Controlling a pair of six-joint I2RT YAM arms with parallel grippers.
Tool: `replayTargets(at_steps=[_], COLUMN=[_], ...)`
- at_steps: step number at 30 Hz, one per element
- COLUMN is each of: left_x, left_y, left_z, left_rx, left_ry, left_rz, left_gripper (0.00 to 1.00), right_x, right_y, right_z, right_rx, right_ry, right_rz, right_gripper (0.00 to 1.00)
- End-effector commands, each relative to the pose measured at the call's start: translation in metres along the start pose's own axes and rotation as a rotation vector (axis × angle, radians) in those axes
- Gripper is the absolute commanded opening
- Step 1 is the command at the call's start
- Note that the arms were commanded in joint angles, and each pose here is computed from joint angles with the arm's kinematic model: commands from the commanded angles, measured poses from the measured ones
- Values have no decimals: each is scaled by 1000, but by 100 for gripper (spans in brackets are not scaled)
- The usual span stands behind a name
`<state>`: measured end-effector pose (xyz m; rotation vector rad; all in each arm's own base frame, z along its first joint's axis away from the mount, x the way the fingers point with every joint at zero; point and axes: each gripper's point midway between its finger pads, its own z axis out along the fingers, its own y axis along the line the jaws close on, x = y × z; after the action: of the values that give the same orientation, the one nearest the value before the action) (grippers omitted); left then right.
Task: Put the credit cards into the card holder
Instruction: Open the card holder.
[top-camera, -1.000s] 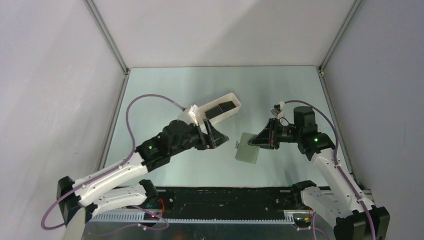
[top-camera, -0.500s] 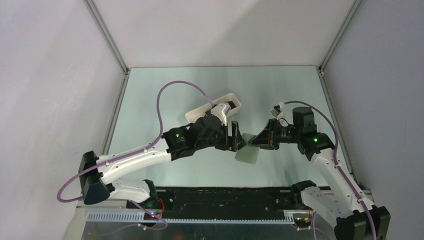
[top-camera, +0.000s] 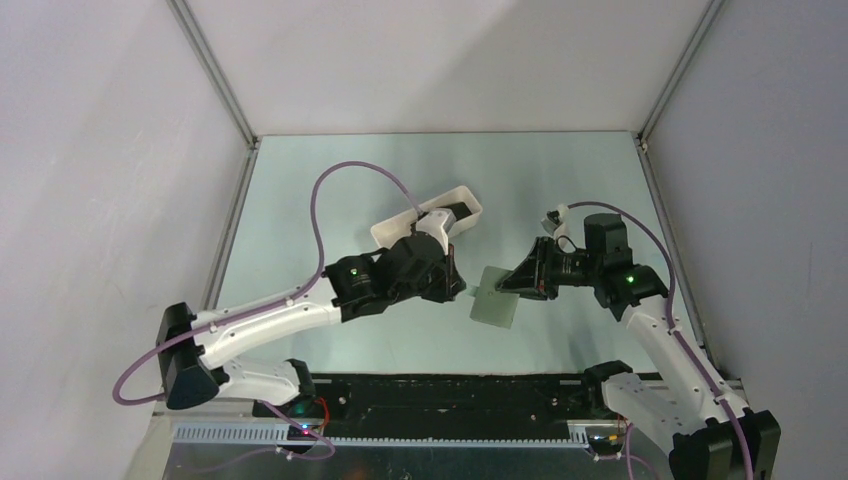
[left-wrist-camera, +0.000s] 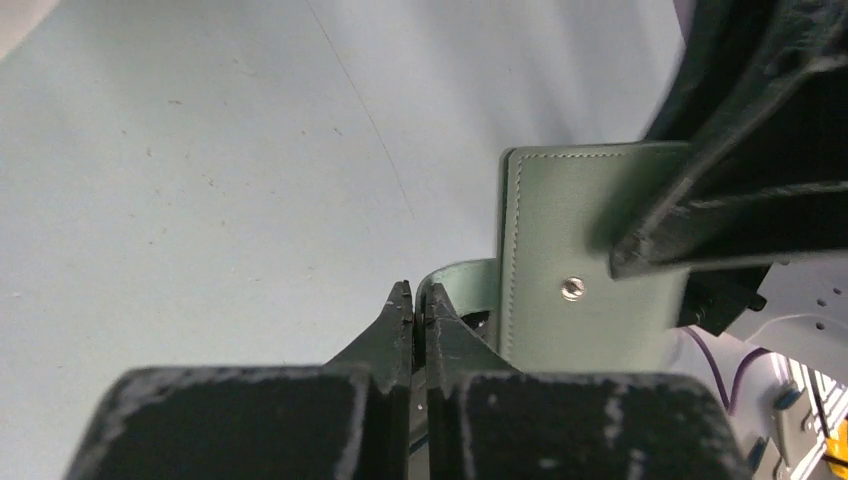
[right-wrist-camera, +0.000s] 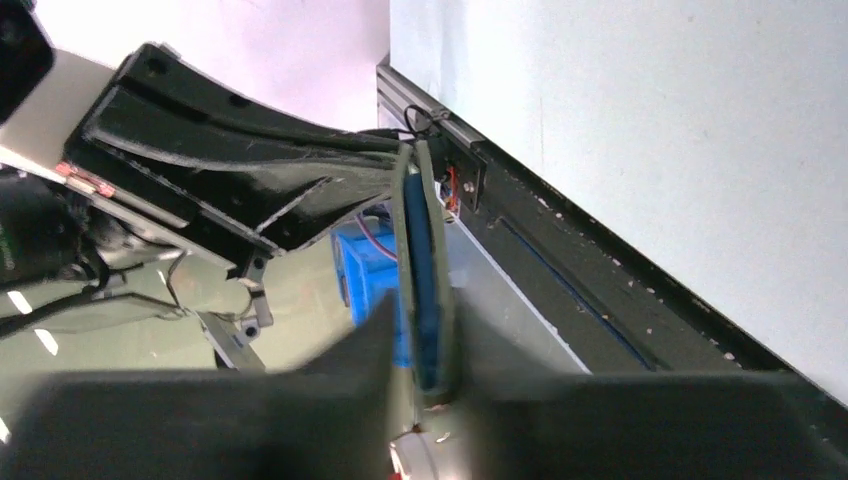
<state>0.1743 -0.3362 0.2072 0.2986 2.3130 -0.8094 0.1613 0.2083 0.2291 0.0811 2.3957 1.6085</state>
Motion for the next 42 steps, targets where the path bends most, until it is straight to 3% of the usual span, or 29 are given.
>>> replayTargets(at_steps=[1, 2, 4, 6, 12, 23, 30, 42], left_x=[-31, -33, -37, -43, -51, -62, -66, -27], left_y=[9, 13, 28, 39, 32, -10, -47, -116], left_z=[-26, -28, -38, -49, -64, -88, -115, -146], left_rx=[-37, -57, -124, -187, -194, -12, 209, 659], left_ry=[-137, -151, -180, -205, -177, -148, -142, 67], left_rz=[-16, -19, -11, 10, 78, 57, 126, 258], left_gripper=[0, 0, 0, 0, 0, 0, 0, 0], right_x=[-10, -13, -19, -26, -29, -28, -30, 0], right_y=[0, -6, -13, -15, -7, -5, 5, 64], right_z=[-4, -7, -10, -16, -13, 4, -2, -15], right_rx=[34, 58, 96, 106, 53, 4, -75, -295], right_ry=[-43, -62, -102, -144, -123, -48, -30, 1], right_rz=[-57, -53, -56, -65, -89, -213, -234, -565], right_gripper=[47, 69, 93, 99, 99, 99, 99, 99])
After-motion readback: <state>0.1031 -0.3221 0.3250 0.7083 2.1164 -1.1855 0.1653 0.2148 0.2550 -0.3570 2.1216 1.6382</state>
